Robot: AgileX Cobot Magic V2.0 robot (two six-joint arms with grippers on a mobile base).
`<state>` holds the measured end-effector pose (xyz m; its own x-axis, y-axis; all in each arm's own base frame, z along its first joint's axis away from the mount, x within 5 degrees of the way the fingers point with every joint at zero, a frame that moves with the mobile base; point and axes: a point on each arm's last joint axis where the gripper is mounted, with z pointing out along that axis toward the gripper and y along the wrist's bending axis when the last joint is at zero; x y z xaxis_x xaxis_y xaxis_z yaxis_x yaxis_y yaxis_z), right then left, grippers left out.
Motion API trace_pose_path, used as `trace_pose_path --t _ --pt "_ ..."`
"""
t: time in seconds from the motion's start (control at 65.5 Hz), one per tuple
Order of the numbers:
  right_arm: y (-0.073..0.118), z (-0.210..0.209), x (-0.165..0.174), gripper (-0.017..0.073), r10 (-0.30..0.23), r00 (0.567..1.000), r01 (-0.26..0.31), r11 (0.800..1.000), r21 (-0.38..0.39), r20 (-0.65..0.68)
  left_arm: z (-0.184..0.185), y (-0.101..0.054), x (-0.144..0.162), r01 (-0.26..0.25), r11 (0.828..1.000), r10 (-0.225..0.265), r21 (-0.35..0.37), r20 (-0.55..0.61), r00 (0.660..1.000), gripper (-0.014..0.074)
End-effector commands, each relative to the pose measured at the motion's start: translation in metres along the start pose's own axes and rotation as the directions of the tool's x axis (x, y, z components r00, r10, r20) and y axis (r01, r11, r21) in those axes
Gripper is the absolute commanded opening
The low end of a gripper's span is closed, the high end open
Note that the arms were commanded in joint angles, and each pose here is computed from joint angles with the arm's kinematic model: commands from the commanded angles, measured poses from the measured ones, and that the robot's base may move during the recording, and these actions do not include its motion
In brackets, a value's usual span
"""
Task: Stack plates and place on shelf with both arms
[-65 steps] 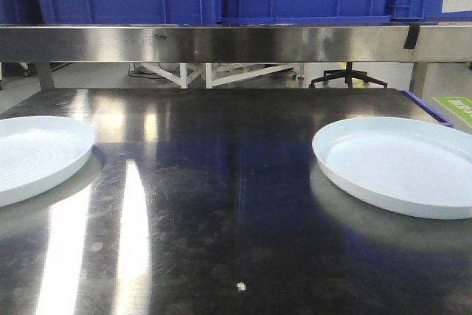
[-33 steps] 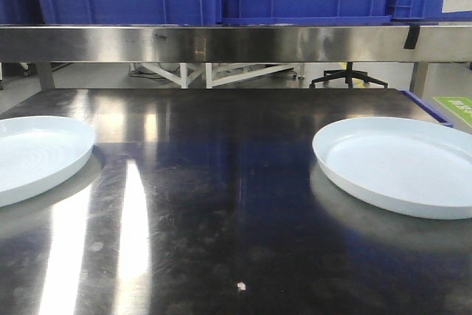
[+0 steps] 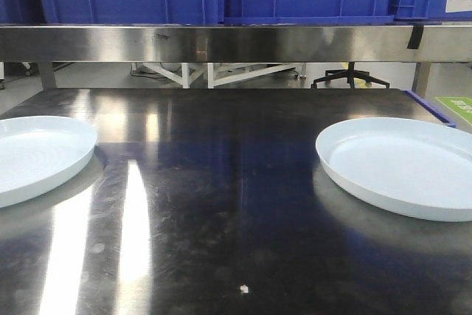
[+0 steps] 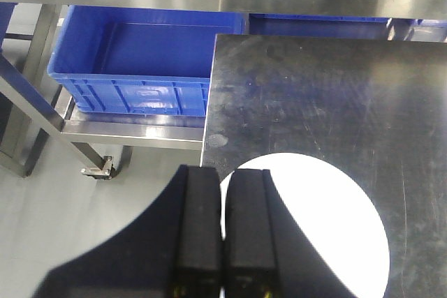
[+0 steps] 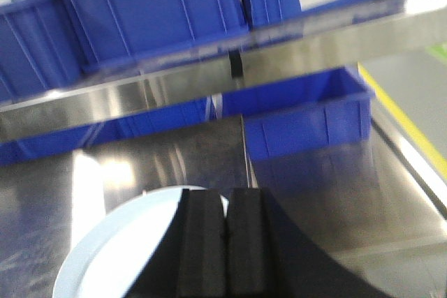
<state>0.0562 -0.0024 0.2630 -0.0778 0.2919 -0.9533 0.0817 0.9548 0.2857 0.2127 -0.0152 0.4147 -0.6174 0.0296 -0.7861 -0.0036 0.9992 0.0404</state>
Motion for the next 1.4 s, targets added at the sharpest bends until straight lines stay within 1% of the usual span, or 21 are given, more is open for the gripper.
trace_pose_path --t 0.0,0.092,0.153,0.183,0.275,0.351,0.458,0.611,0.702,0.916,0.947,1.008,1.069,1.084,1.115,1.161,1.191,1.237,1.267,1.283,1.39 --pt "0.011 0.011 -0.039 0.0055 -0.007 1.000 0.008 1.000 0.009 -0.023 -0.013 0.000 -0.013 0.000 1.000 -0.001 0.009 0.101 0.995 0.0088" --pt "0.017 0.037 -0.064 0.0055 -0.071 0.993 0.074 0.997 0.028 -0.096 -0.013 0.000 -0.013 -0.001 1.000 0.000 0.008 0.102 0.995 0.0088" --pt "0.022 0.055 -0.081 0.0055 -0.112 0.986 0.117 0.993 0.030 -0.123 -0.013 0.000 -0.013 -0.004 1.000 0.004 0.003 0.102 0.995 0.0088" --pt "0.024 0.065 -0.087 0.0055 -0.121 0.983 0.127 0.991 0.031 -0.139 -0.013 0.000 -0.013 -0.006 1.000 0.006 0.001 0.103 0.995 0.0088" --pt "0.026 0.091 -0.098 0.0055 -0.114 0.978 0.122 0.992 0.037 -0.174 -0.013 0.000 -0.013 -0.006 1.000 0.006 0.001 0.103 0.995 0.0088" --pt "0.028 0.110 -0.102 0.0055 -0.073 0.976 0.082 0.996 0.038 -0.207 -0.013 0.001 -0.013 -0.007 1.000 0.007 -0.001 0.100 0.995 0.0088" --pt "0.028 0.129 -0.097 0.0055 -0.035 0.966 0.048 0.998 0.046 -0.255 -0.013 0.001 -0.013 -0.013 1.000 0.014 -0.010 0.101 0.995 0.0088" --pt "0.024 0.146 -0.086 0.0055 -0.028 0.950 0.050 0.997 0.062 -0.311 -0.013 0.002 -0.013 -0.016 1.000 0.017 -0.013 0.102 0.995 0.0088" --pt "0.022 0.154 -0.082 0.0055 -0.027 0.948 0.050 0.997 0.066 -0.316 -0.013 0.001 -0.013 -0.016 1.000 0.017 -0.012 0.108 0.994 0.0088" --pt "0.020 0.159 -0.076 0.0065 -0.019 0.932 0.049 0.996 0.075 -0.362 -0.013 0.001 -0.016 -0.016 1.000 0.017 -0.008 0.134 0.991 0.0088" --pt "0.020 0.159 -0.075 0.0084 -0.018 0.930 0.049 0.996 0.076 -0.367 -0.013 0.001 -0.016 -0.016 1.000 0.017 -0.008 0.134 0.991 0.0088" --pt "0.020 0.158 -0.075 0.0181 -0.020 0.928 0.052 0.996 0.075 -0.372 -0.013 0.001 -0.017 -0.017 1.000 0.018 -0.007 0.144 0.989 0.0088" --pt "0.020 0.158 -0.075 0.0335 -0.020 0.927 0.053 0.996 0.076 -0.375 -0.011 0.000 -0.017 -0.018 1.000 0.018 -0.006 0.143 0.990 0.0088" --pt "0.020 0.158 -0.075 0.0388 -0.021 0.927 0.053 0.996 0.076 -0.375 -0.010 0.000 -0.017 -0.021 1.000 0.022 -0.007 0.139 0.990 0.0088" --pt "0.020 0.159 -0.074 0.0452 -0.021 0.926 0.054 0.996 0.076 -0.377 -0.008 0.000 -0.017 -0.035 0.999 0.036 -0.009 0.133 0.990 0.0094" --pt "0.020 0.159 -0.074 0.0533 -0.021 0.926 0.054 0.996 0.076 -0.378 -0.003 -0.001 -0.017 -0.051 0.999 0.052 -0.011 0.116 0.992 0.0122" --pt "0.020 0.160 -0.073 0.0559 -0.020 0.924 0.054 0.996 0.077 -0.382 0.001 -0.001 -0.017 -0.054 0.998 0.055 -0.012 0.103 0.993 0.0152" --pt "0.020 0.160 -0.072 0.0569 -0.020 0.922 0.054 0.995 0.078 -0.387 0.007 -0.002 -0.016 -0.057 0.998 0.057 -0.013 0.080 0.995 0.0217" --pt "0.019 0.161 -0.071 0.0569 -0.019 0.919 0.055 0.995 0.080 -0.394 0.012 -0.002 -0.016 -0.059 0.998 0.059 -0.014 0.057 0.997 0.0291" --pt "0.019 0.161 -0.071 0.0569 -0.019 0.918 0.055 0.995 0.080 -0.396 0.016 -0.003 -0.015 -0.060 0.998 0.061 -0.014 0.042 0.997 0.0341" --pt "0.018 0.163 -0.068 0.0569 -0.016 0.909 0.056 0.995 0.084 -0.417 0.039 -0.005 -0.010 -0.067 0.998 0.065 -0.016 -0.067 0.996 0.0594"
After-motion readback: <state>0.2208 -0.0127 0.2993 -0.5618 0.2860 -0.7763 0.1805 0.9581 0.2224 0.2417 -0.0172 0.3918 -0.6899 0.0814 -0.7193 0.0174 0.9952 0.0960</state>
